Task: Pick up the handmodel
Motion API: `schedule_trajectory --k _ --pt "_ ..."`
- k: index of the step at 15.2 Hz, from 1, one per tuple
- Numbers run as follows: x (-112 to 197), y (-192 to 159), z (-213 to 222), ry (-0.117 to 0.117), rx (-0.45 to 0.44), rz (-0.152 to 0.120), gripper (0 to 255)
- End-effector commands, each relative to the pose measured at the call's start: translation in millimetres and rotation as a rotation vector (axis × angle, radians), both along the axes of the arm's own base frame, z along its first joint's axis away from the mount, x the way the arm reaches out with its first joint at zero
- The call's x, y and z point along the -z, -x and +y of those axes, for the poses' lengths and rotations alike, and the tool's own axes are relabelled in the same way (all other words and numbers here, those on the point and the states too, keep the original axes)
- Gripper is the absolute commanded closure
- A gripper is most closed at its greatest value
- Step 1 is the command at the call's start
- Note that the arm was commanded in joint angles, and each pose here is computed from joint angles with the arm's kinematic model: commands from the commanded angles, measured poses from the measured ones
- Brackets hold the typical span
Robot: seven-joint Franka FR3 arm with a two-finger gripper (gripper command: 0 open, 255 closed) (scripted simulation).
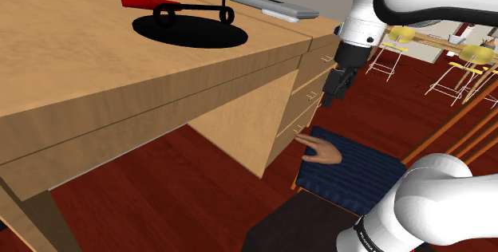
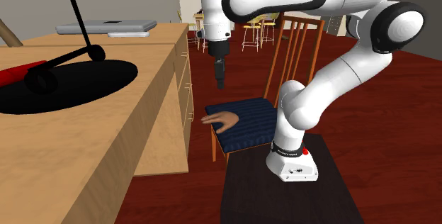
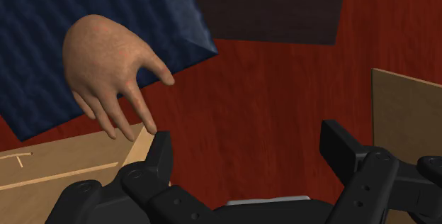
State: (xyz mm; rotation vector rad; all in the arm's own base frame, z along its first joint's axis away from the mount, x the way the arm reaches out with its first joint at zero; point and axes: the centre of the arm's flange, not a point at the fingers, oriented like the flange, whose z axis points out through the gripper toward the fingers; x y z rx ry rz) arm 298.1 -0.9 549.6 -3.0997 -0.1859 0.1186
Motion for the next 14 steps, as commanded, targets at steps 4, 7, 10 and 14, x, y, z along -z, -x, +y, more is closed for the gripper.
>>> schedule_trajectory --k 4,7,10,14 --pt "37.6 -7.2 6.1 0.092 -0.046 -0.014 0" --pt "75.5 -14.7 9.2 0.184 -0.092 -0.028 0" --pt "113.4 -22.6 9.0 0.275 -0.138 -0.042 0" --pt "163.5 -34.2 4.1 0.398 -0.200 -0.061 0"
